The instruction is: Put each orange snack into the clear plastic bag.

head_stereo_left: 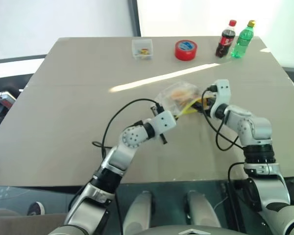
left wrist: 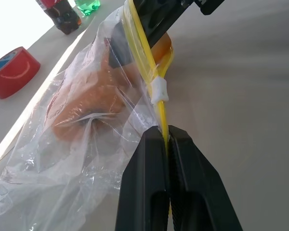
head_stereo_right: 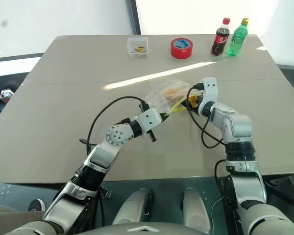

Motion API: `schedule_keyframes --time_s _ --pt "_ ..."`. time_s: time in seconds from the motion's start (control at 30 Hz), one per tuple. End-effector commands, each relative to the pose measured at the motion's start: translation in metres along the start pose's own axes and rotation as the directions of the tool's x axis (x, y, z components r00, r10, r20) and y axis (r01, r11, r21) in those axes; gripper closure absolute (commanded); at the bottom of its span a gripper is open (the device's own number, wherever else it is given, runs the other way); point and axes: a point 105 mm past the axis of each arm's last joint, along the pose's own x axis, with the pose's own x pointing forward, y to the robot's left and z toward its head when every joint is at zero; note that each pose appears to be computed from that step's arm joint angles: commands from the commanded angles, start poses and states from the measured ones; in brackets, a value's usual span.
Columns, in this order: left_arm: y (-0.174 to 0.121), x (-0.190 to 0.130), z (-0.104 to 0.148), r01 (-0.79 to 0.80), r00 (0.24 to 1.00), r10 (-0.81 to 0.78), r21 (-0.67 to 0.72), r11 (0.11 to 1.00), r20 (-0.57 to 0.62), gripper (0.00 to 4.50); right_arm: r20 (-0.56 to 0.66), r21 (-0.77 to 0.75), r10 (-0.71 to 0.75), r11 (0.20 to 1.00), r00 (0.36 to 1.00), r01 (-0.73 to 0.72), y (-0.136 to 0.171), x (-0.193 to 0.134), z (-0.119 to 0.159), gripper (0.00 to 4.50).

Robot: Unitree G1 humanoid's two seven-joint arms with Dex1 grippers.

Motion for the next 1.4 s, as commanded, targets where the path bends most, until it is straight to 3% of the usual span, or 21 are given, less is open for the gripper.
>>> schedule_keyframes --time_s 0.03,0.27,0.37,0.43,0.5,0.57,0.67,0.8,0.9,1.23,1.4 --pt "0.005 -0.002 0.015 -0.022 0.998 0.020 0.028 0.999 0.055 4.50 0.016 -0.122 0.124 0.985 0.992 -0.121 0.012 -0.021 0.016 0.05" --pt "0.007 -0.003 0.013 -0.033 0.998 0.032 0.017 0.999 0.050 4.50 -0.133 -0.329 0.214 0.912 0.968 -0.246 -0.005 -0.060 0.002 0.05" --pt "0.007 -0.003 0.012 -0.034 0.998 0.034 0.013 0.999 0.049 4.50 -0.174 -0.466 0.159 0.856 0.972 -0.224 -0.020 -0.066 -0.002 0.05" --pt "0.007 -0.003 0.012 -0.034 0.998 0.033 0.011 0.999 0.048 4.50 -0.155 -0.589 0.063 0.795 0.986 -0.144 -0.036 -0.060 0.000 0.05" --pt "0.007 -0.003 0.012 -0.033 0.998 0.032 0.009 0.999 0.047 4.50 -0.105 -0.728 -0.014 0.683 0.994 -0.067 -0.046 -0.050 0.004 0.05" --pt "0.007 -0.003 0.012 -0.032 0.998 0.031 0.008 0.999 0.048 4.50 -0.090 -0.790 -0.019 0.611 0.996 -0.060 -0.047 -0.040 0.001 0.05" --pt "0.006 -0.002 0.012 -0.032 0.998 0.031 0.007 0.999 0.048 4.50 -0.029 -0.802 -0.008 0.597 1.000 -0.019 -0.044 -0.025 0.008 0.05" --pt "0.007 -0.003 0.012 -0.035 0.998 0.034 0.010 0.999 0.044 4.50 0.092 -0.758 -0.023 0.647 0.996 0.085 -0.047 -0.011 0.031 0.05" --pt "0.008 -0.004 0.012 -0.039 0.998 0.038 0.011 0.999 0.041 4.50 0.107 -0.756 -0.023 0.647 0.994 0.097 -0.049 -0.005 0.035 0.05" --pt "0.009 -0.005 0.011 -0.050 0.998 0.050 0.010 0.999 0.037 4.50 0.100 -0.741 0.015 0.668 0.995 0.065 -0.046 0.007 0.028 4.45" --pt "0.015 -0.007 0.011 -0.064 0.997 0.063 0.018 0.998 0.037 4.50 0.113 -0.764 0.025 0.641 0.993 0.071 -0.045 0.004 0.039 4.45"
